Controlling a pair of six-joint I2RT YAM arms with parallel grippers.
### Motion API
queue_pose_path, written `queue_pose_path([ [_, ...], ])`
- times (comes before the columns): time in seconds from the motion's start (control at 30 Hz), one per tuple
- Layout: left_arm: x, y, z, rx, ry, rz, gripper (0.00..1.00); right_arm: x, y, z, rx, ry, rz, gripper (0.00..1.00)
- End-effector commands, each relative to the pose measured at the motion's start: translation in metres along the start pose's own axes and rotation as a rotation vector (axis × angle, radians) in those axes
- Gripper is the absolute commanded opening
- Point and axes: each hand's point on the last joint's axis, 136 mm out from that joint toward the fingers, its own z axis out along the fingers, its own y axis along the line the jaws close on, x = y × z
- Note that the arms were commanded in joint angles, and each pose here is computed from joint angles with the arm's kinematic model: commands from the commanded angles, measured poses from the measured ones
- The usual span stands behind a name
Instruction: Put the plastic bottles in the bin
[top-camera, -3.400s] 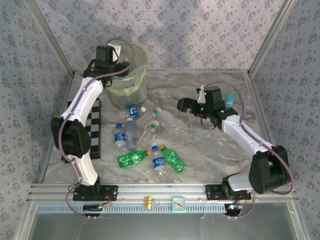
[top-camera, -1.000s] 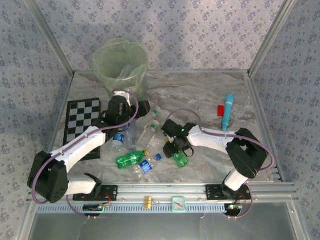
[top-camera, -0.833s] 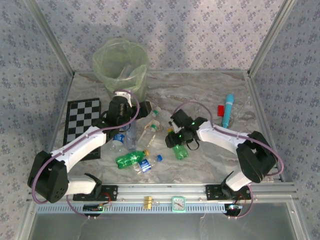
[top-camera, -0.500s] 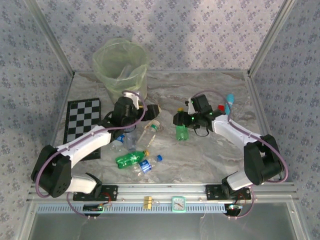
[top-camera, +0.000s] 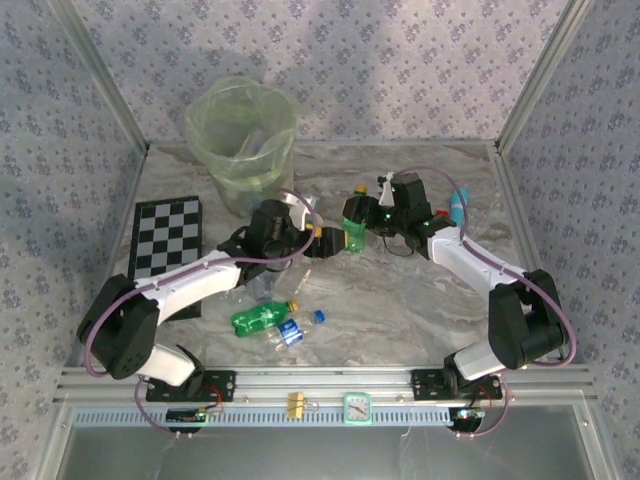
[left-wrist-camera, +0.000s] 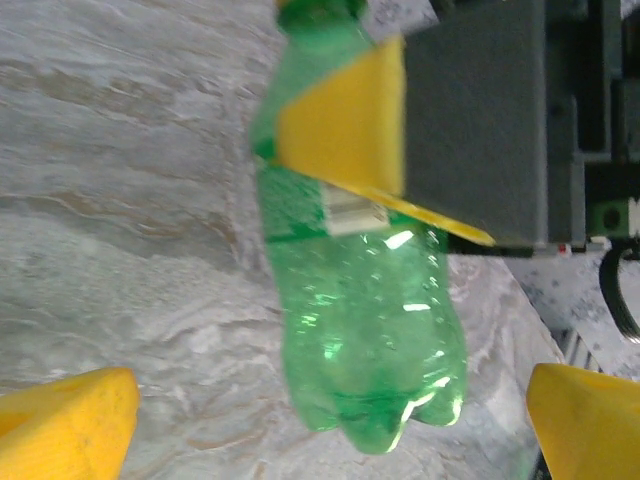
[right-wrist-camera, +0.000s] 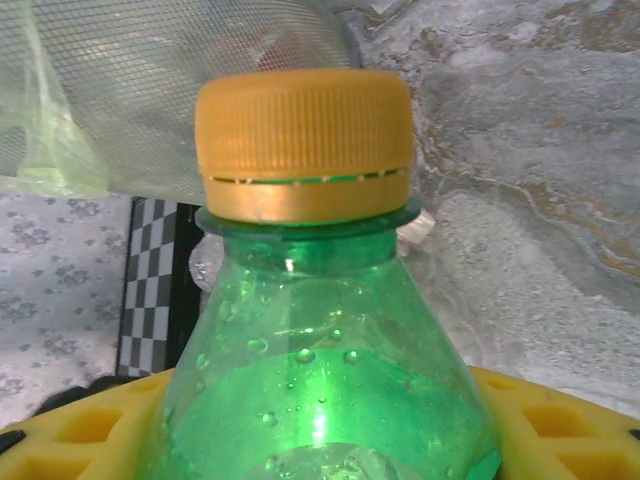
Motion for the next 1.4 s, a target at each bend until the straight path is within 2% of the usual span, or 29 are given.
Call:
queue_pose_path([
  [0.0,-0.010,-0.029,0.008,0.098,-0.006,0.047,0.99,-0.007,0.018,-0.004,-0.078,-0.014,0.013,0.55],
  [0.2,-0.001,-0.029,0.026,0.104,0.059,0.040,0.99,-0.006,0.030,-0.009,-0.128,-0.011,0.013,0.55],
  [0.47,-0.004,-0.022,0.038,0.077,0.058,0.041,0.96,0.002,0.031,-0.012,-0.141,0.004,0.020,0.55],
  [0.67,-0.004,-0.020,0.042,0.073,0.066,0.042,0.77,0.005,0.030,-0.015,-0.139,0.007,0.023,0.55],
  [1.0,0.000,-0.021,0.043,0.082,0.079,0.037,0.59,0.002,0.034,-0.016,-0.142,-0.003,0.017,0.57],
  [1.07,-0.001,-0.021,0.042,0.083,0.078,0.040,0.55,0.002,0.033,-0.016,-0.139,-0.004,0.017,0.61],
  [1.17,-0.001,-0.021,0.042,0.078,0.076,0.043,0.51,0.001,0.033,-0.017,-0.131,-0.006,0.016,0.74],
  [1.3,-0.002,-0.019,0.041,0.065,0.073,0.048,0.49,-0.003,0.031,-0.022,-0.107,-0.019,0.006,0.92],
  [1.37,-0.002,-0.017,0.040,0.058,0.073,0.048,0.49,-0.007,0.028,-0.026,-0.089,-0.032,-0.001,0.96],
])
